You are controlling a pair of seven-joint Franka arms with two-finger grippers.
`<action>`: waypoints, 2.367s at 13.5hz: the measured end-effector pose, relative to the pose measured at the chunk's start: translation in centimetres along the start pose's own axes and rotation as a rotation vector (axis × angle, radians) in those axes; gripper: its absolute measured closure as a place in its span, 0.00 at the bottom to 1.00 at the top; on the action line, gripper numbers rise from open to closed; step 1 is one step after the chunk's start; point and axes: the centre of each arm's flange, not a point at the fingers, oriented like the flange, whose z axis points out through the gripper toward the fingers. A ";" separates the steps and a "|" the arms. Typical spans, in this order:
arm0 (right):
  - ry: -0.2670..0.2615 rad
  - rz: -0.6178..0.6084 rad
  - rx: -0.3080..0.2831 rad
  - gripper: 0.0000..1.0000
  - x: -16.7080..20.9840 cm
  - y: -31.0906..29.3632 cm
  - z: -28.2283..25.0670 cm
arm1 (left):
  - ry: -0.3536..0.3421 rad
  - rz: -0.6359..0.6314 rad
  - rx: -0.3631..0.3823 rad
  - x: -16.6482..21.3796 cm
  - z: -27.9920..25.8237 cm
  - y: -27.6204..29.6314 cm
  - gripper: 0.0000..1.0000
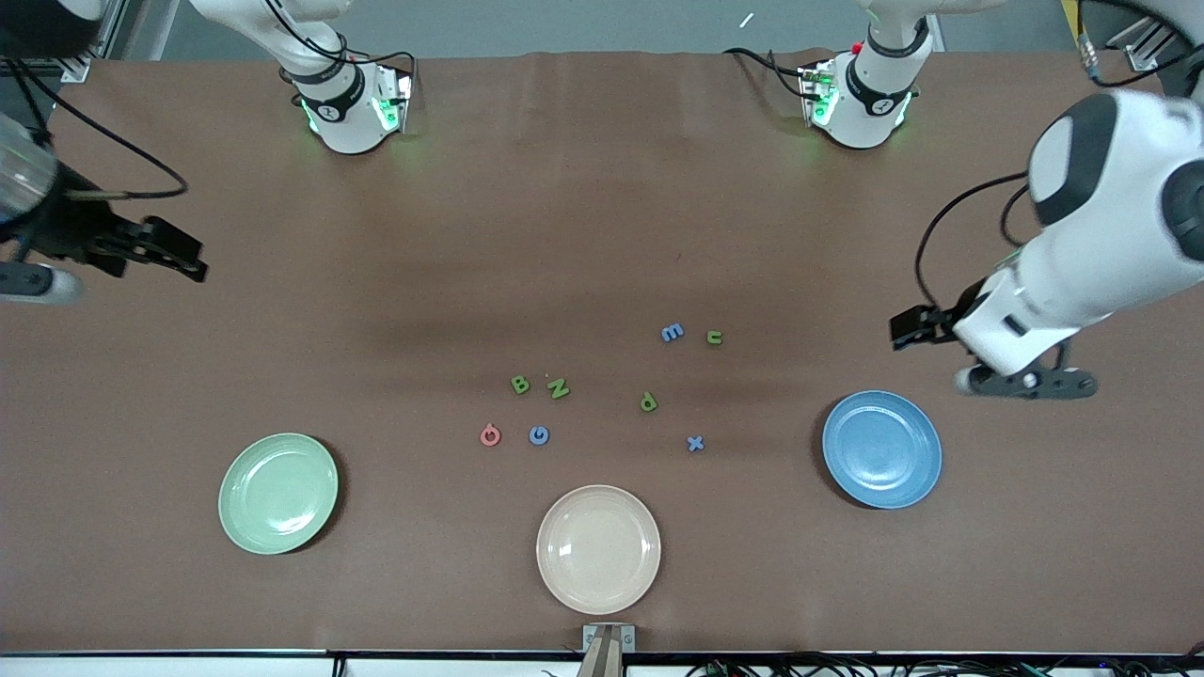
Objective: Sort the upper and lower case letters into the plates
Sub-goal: 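Grasp the blue x with the left gripper while the right gripper reaches the B, then place x on blue plate with the left gripper while the right gripper grasps B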
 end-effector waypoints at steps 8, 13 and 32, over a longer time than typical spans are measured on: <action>-0.008 -0.058 0.023 0.00 3.0 -12.5 11.1 | 0.017 -0.014 -0.060 3.3 16.6 11.8 0.00; -0.032 -0.070 0.018 0.00 3.7 -15.8 16.9 | 0.068 -0.044 -0.018 3.8 22.8 17.5 0.17; -0.057 -0.031 -0.006 0.02 -3.0 -28.0 43.6 | 0.159 -0.155 0.043 5.4 30.5 20.7 0.73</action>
